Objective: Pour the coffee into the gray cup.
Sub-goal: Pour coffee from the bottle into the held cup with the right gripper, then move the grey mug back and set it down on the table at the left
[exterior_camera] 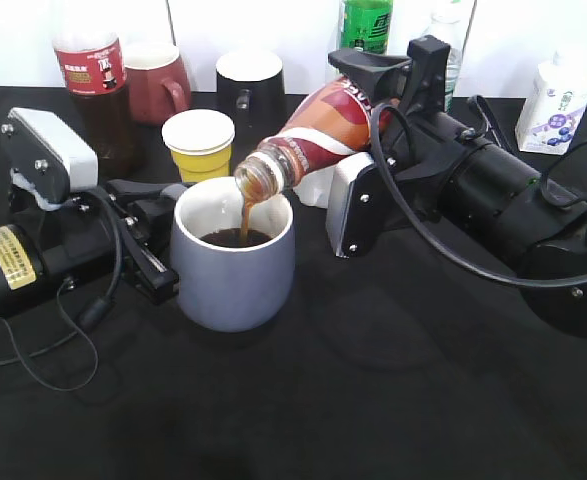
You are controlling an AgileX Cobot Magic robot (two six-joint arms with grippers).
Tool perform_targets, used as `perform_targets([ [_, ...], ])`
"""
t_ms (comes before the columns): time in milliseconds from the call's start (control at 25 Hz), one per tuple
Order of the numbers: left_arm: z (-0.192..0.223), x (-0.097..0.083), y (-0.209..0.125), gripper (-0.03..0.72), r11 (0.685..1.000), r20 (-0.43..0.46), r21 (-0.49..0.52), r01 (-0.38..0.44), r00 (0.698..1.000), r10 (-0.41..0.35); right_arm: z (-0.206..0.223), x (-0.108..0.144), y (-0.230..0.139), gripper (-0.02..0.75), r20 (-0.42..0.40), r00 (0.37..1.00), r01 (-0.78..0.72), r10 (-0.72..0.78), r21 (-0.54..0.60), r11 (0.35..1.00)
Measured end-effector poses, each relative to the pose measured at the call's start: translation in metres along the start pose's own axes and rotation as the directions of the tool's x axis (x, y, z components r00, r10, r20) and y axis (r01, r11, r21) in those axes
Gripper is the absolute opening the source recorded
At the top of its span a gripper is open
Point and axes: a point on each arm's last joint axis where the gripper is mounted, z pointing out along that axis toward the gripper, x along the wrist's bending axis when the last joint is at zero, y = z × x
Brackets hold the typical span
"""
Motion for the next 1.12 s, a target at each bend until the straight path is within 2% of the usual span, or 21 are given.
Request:
perform_targets([
  [320,0.000,0.000,0.000,0.058,1.000,0.000,0.000,0.000,1.000,0.000,0.000,0.000,0.000,0.532,0.000,1.000,-0.006,0.006,0.000,1.000],
  [480,0.000,0.000,0.000,0.058,1.000,0.000,-0.001,-0.002,1.000,0.002,0.000,0.000,0.000,0.532,0.001,0.997,-0.082,0.082,0.000,0.997],
  [640,0.000,0.000,0.004,0.058,0.999,0.004,-0.048,-0.003,1.000,0.003,0.000,0.000,0.000,0.532,-0.004,0.989,-0.151,0.151,0.001,0.989],
  [760,0.000,0.000,0.004,0.058,0.999,0.004,-0.048,-0.003,1.000,0.003,0.000,0.001,0.000,0.532,-0.006,0.958,-0.288,0.288,0.002,0.958],
  [800,0.000,0.000,0.005,0.058,0.999,0.004,-0.050,-0.003,1.000,0.003,0.000,0.001,0.000,0.532,-0.006,0.933,-0.361,0.361,0.002,0.933],
  [880,0.000,0.000,0.005,0.058,0.999,0.003,-0.051,-0.002,1.000,0.002,0.000,0.001,0.000,0.532,-0.007,0.844,-0.536,0.536,0.005,0.844],
  [960,0.000,0.000,0.005,0.058,0.999,-0.005,-0.052,0.002,1.000,-0.002,0.000,0.001,0.000,0.532,-0.005,0.689,-0.725,0.725,0.006,0.689],
  [1040,0.000,0.005,0.005,0.058,0.998,-0.054,-0.057,0.028,0.998,-0.031,0.000,0.001,0.000,0.532,-0.005,0.483,-0.876,0.876,0.010,0.483],
  [1080,-0.001,0.008,0.005,0.058,0.997,-0.084,-0.061,0.044,0.995,-0.049,0.000,0.002,0.000,0.532,-0.006,0.417,-0.909,0.909,0.016,0.417],
  [1120,-0.001,0.013,0.005,0.058,0.995,-0.140,-0.068,0.071,0.987,-0.080,0.000,0.002,0.000,0.532,-0.008,0.383,-0.924,0.924,0.023,0.383],
])
